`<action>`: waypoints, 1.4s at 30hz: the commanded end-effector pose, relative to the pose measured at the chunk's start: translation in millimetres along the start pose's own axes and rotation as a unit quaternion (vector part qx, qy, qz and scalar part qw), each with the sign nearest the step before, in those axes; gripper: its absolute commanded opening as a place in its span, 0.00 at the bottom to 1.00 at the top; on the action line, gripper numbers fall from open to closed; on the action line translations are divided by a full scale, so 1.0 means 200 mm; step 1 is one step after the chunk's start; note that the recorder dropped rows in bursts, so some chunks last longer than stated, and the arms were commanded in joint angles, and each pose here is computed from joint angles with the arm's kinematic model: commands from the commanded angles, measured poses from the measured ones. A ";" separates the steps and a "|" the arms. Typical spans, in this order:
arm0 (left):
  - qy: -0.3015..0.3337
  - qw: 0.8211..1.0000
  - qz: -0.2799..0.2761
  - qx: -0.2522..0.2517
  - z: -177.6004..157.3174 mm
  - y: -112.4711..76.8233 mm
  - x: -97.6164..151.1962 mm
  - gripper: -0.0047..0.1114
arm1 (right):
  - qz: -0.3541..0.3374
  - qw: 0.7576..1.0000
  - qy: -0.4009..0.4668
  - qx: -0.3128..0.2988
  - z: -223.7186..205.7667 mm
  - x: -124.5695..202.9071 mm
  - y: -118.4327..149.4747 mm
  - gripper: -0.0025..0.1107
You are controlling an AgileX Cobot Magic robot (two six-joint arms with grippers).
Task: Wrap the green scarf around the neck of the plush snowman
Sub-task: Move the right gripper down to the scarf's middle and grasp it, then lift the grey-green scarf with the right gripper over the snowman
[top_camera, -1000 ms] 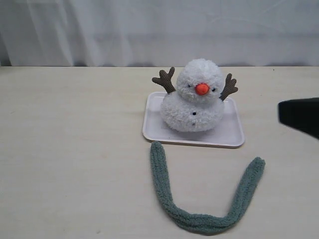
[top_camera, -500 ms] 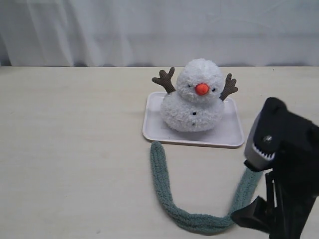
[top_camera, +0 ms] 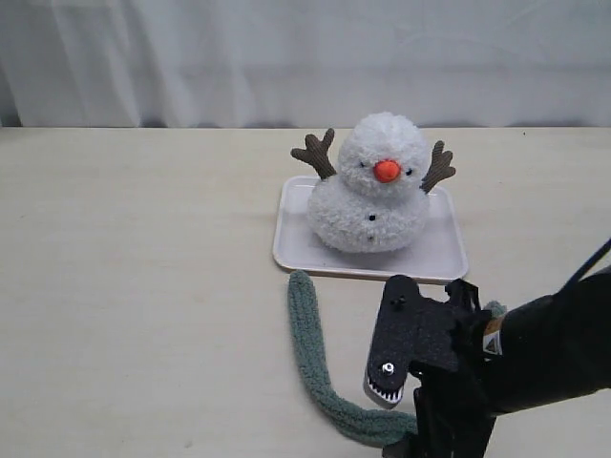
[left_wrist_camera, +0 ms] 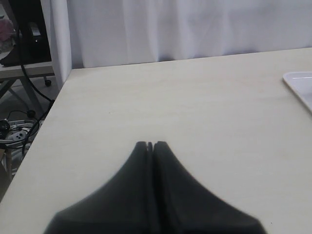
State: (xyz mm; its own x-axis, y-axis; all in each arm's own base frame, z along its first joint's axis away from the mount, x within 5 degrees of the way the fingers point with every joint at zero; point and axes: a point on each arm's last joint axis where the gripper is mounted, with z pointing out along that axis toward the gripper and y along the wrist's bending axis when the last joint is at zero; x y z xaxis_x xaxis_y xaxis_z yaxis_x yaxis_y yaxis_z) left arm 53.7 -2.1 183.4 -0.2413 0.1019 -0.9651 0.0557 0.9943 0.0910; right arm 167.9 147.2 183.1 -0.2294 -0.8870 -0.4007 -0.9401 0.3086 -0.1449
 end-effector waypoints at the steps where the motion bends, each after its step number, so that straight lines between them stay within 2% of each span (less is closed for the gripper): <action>1: -0.006 1.000 -0.002 0.002 0.00 0.00 0.00 0.04 | -0.010 0.999 0.044 -0.017 0.13 0.03 0.00 0.76; 6: -0.006 1.000 -0.002 0.002 0.00 0.00 0.00 0.04 | -0.011 0.996 0.078 -0.035 0.24 0.06 0.00 0.76; 13: -0.006 1.000 -0.002 0.002 0.00 0.00 0.00 0.04 | -0.012 0.997 0.073 -0.021 0.31 0.06 -0.02 0.76; 16: -0.006 1.000 -0.002 0.002 0.00 0.00 0.00 0.04 | -0.011 0.996 0.080 -0.027 0.33 0.07 -0.02 0.71; 20: -0.006 1.000 -0.002 0.002 0.00 0.00 0.00 0.04 | -0.011 0.996 0.084 -0.030 0.33 0.07 -0.01 0.52; 21: -0.006 1.000 -0.002 0.002 0.00 0.00 0.00 0.04 | -0.011 0.996 0.084 -0.030 0.33 0.07 -0.01 0.43; 22: -0.006 1.000 -0.002 0.002 0.00 0.00 0.00 0.04 | -0.011 0.996 0.085 -0.031 0.33 0.08 -0.01 0.39; 23: -0.006 1.000 -0.002 0.002 0.00 0.00 0.00 0.04 | -0.011 0.996 0.086 -0.032 0.33 0.08 -0.01 0.28; 24: -0.006 1.000 -0.002 0.002 0.00 0.00 0.00 0.04 | -0.011 0.995 0.089 -0.035 0.32 0.08 -0.01 0.24; 25: -0.006 1.000 -0.002 0.002 0.00 0.00 0.00 0.04 | -0.011 0.995 0.091 -0.037 0.32 0.08 -0.01 0.12; 26: -0.006 1.000 -0.002 0.002 0.00 0.00 0.00 0.04 | -0.011 0.995 0.092 -0.038 0.32 0.08 -0.01 0.06; 30: -0.006 1.000 -0.002 0.002 0.00 0.00 0.00 0.04 | -0.018 0.992 0.108 -0.057 0.29 0.07 -0.01 0.06; 33: -0.006 1.000 -0.002 0.002 0.00 0.00 0.00 0.04 | -0.005 0.992 0.104 -0.065 0.15 -0.02 -0.03 0.06; 35: -0.006 1.000 -0.002 0.002 0.00 0.00 0.00 0.04 | 0.011 0.996 0.078 -0.052 0.01 -0.08 -0.05 0.06; 42: -0.006 1.000 -0.002 0.002 0.00 0.00 0.00 0.04 | -0.013 0.999 -0.040 0.022 -0.44 -0.19 -0.06 0.06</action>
State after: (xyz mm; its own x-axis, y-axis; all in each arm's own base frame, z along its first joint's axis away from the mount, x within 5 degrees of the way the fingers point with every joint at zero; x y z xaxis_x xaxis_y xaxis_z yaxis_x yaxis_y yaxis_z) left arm 53.7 -2.1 183.4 -0.2413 0.1019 -0.9651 0.0557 0.9943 0.0910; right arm 172.2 152.9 254.4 -0.2213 -0.8833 -0.4134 -0.9436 0.3010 -0.1378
